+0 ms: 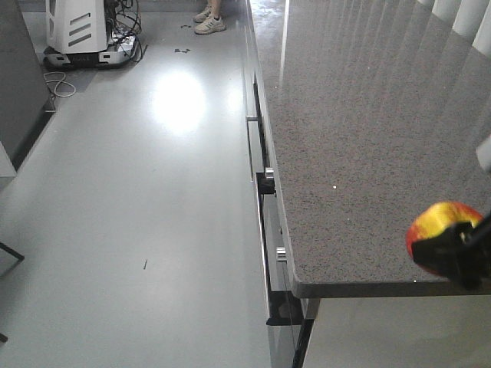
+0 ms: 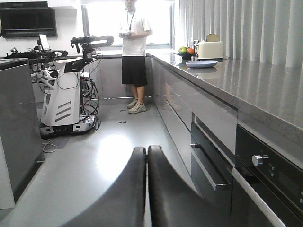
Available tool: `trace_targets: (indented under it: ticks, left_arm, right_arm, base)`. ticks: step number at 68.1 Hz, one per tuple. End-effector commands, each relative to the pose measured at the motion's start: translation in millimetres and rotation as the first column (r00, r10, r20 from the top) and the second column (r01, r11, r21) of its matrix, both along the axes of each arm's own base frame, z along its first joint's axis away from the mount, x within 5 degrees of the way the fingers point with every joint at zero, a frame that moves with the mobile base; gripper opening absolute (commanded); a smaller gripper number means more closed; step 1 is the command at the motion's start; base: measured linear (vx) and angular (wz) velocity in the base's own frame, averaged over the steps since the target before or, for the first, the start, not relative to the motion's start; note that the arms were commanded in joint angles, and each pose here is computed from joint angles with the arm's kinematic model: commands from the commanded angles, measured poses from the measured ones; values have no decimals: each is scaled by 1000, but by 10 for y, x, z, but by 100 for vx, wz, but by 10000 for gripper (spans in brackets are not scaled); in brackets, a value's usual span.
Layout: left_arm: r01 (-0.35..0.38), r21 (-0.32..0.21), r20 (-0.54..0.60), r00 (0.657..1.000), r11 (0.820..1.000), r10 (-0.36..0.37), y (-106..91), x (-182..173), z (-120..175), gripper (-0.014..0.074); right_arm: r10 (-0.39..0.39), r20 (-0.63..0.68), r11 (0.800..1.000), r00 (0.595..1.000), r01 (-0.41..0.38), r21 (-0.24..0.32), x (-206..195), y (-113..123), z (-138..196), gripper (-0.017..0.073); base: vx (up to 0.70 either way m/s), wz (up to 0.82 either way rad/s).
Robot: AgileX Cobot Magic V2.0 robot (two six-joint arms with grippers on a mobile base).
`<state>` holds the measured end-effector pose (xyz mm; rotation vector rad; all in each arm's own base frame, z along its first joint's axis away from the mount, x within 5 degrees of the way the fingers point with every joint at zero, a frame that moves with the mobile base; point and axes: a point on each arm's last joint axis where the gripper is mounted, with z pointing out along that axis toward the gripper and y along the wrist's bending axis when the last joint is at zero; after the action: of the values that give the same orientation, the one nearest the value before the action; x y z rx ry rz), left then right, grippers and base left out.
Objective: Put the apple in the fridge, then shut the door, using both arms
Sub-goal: 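Lift the apple with the right gripper off the countertop, then turn the base away from the counter holding the apple in the right gripper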
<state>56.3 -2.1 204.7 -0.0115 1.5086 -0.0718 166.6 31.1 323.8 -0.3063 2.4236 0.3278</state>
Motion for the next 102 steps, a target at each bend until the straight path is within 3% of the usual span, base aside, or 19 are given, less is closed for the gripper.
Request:
trace_targets:
  ticks: [1,36,102]
  left_arm:
    - [3,-16,106,994,1000,-1,2,-28,133,-6]
    - [3,-16,106,994,1000,-1,2,-28,133,-6]
    - [3,-16,106,994,1000,-1,2,-28,133,-6]
  right_arm:
    - [-8,108,999,994,4,37,-195,10,97,159]
    - [44,172,998,984,-49,27,-948,20,-80,159]
    - [48,178,998,983,-54,29,-991,24,-79,159]
  base:
    - [0,0]
    - [0,0]
    - [0,0]
